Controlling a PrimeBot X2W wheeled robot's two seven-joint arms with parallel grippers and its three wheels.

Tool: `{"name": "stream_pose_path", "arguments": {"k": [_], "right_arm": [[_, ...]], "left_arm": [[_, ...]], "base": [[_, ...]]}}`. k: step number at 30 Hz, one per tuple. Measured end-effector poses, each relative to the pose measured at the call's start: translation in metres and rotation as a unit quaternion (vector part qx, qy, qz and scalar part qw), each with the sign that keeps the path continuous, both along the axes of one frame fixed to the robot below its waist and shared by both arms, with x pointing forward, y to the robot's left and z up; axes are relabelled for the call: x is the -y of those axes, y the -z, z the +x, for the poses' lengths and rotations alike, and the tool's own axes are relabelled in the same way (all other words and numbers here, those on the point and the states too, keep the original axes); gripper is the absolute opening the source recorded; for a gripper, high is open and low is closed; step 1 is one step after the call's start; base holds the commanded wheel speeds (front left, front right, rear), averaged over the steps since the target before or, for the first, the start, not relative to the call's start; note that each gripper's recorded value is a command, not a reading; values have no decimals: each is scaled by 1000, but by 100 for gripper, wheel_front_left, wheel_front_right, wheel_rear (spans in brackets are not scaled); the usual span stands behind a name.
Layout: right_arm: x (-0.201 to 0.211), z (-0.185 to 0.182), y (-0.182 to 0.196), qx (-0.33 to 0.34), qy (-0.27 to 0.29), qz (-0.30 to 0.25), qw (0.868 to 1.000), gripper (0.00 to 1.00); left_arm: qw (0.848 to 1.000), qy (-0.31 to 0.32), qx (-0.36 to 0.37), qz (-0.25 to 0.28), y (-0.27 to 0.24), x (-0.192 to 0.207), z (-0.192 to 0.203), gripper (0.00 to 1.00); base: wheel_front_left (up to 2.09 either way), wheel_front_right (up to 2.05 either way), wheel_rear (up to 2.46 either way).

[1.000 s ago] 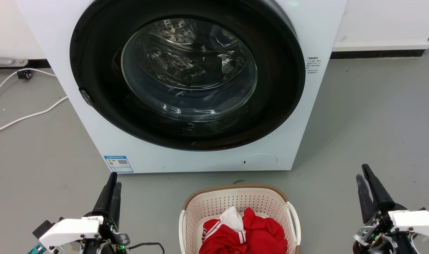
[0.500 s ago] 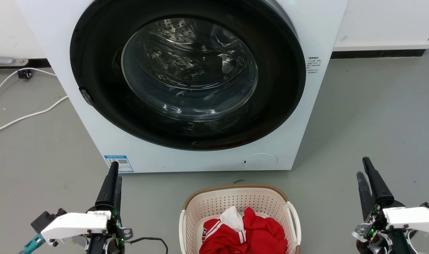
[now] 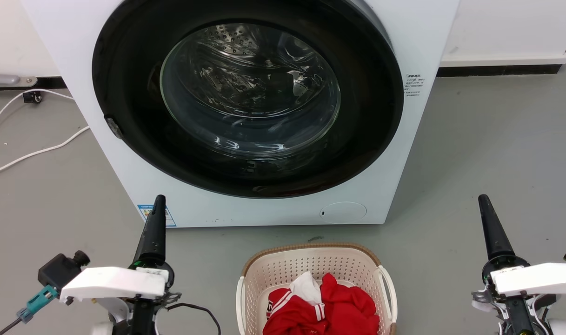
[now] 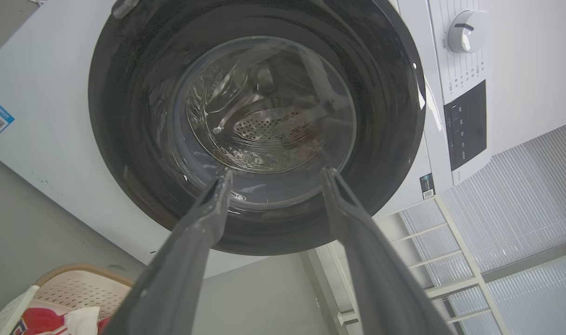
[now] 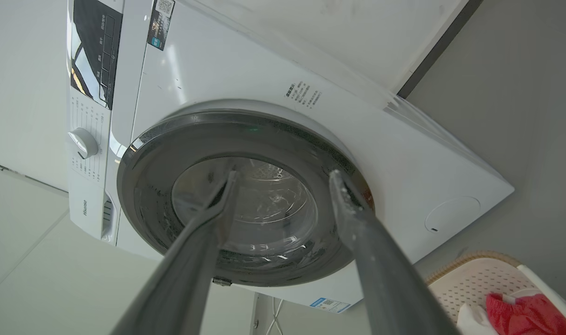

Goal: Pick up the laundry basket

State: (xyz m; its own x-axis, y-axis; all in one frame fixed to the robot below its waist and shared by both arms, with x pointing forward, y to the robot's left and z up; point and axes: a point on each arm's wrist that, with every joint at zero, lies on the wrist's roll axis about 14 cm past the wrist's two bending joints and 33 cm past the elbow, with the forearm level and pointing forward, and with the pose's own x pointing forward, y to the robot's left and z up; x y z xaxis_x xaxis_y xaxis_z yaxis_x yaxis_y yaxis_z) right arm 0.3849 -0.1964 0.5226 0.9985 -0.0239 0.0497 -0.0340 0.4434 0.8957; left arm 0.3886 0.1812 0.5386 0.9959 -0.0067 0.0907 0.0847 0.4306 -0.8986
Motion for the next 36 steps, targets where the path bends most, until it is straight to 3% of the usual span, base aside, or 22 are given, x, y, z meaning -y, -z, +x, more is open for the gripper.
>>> {"name": "stream_pose_path", "arguments": {"k": [17,36], "right_arm": [[-11,-2,-3,9,-7,-186,982,100],[-16,-4,3,1,-18,-346,938,100]], "left_arm": [[984,-8,-4,178,1,14,0,100],[948,-14,-15,317,15,22,-2,100]], "base": [[0,0,0],[0,0,0]]}}
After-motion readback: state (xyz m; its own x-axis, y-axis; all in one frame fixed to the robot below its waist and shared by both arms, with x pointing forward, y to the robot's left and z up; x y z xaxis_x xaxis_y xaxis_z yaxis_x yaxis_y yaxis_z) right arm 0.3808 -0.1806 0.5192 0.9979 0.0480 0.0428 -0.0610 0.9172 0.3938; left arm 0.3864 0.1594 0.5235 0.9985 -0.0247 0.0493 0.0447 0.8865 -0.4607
